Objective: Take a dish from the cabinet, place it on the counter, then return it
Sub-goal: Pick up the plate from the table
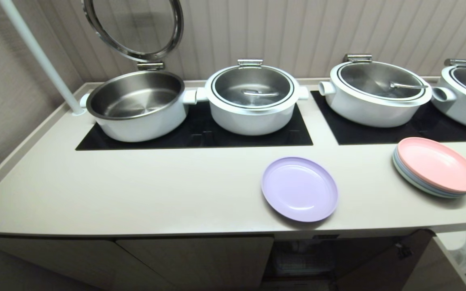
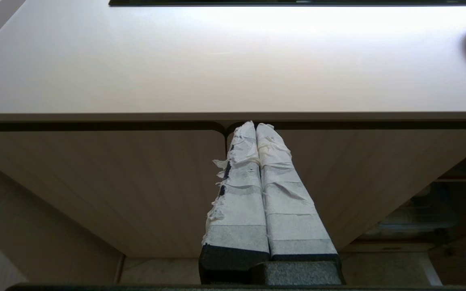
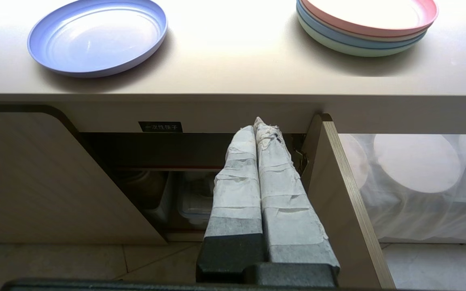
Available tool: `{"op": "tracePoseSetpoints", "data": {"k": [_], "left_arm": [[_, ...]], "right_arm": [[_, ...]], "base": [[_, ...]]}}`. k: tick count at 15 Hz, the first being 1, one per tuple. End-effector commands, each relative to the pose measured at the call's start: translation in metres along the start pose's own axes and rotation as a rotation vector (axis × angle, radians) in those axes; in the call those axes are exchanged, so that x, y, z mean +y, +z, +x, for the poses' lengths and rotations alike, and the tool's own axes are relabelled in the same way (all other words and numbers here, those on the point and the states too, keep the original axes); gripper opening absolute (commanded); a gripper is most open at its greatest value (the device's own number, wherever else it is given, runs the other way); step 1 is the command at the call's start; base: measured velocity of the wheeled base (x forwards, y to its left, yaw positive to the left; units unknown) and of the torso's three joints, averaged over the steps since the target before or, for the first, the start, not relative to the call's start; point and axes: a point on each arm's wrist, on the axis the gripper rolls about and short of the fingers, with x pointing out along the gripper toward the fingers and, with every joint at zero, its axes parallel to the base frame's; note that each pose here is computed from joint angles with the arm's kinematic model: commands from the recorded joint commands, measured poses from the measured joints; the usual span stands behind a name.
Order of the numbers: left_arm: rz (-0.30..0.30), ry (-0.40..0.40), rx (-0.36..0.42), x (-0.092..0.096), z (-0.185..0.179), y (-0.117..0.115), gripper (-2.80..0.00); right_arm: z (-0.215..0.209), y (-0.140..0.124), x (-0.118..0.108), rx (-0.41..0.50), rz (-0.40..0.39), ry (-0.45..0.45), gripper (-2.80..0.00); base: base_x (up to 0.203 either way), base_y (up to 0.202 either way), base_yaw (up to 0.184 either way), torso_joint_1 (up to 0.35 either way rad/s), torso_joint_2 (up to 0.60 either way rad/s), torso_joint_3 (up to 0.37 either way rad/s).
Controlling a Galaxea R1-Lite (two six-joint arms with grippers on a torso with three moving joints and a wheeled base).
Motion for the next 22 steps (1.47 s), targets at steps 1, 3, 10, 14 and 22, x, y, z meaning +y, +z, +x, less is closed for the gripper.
{"op": "tracePoseSetpoints", "data": {"k": [1, 3, 10, 14, 22], "left_arm": [[0.0, 0.0, -0.001, 0.0, 0.0, 0.0, -2.8], [0.0, 0.0, -0.001, 0.0, 0.0, 0.0, -2.8], [0.0, 0.0, -0.001, 0.0, 0.0, 0.0, -2.8], [0.0, 0.0, -0.001, 0.0, 0.0, 0.0, -2.8], [0.0, 0.0, -0.002, 0.0, 0.0, 0.0002, -2.8]], "right_arm": [[0.0001, -0.0001, 0.0, 0.001, 0.0, 0.0, -2.8], [0.0001, -0.0001, 0.0, 0.001, 0.0, 0.0, -2.8], [0.0001, 0.0, 0.0, 0.001, 0.0, 0.0, -2.8], [0.0001, -0.0001, 0.0, 0.001, 0.0, 0.0, -2.8], [0.0001, 0.0, 0.0, 0.001, 0.0, 0.0, -2.8]], "base": [[0.0, 0.0, 0.0, 0.0, 0.0, 0.0], [0.0, 0.0, 0.0, 0.0, 0.0, 0.0], [0.0, 0.0, 0.0, 0.0, 0.0, 0.0], [0.0, 0.0, 0.0, 0.0, 0.0, 0.0], [0.0, 0.0, 0.0, 0.0, 0.0, 0.0]]}}
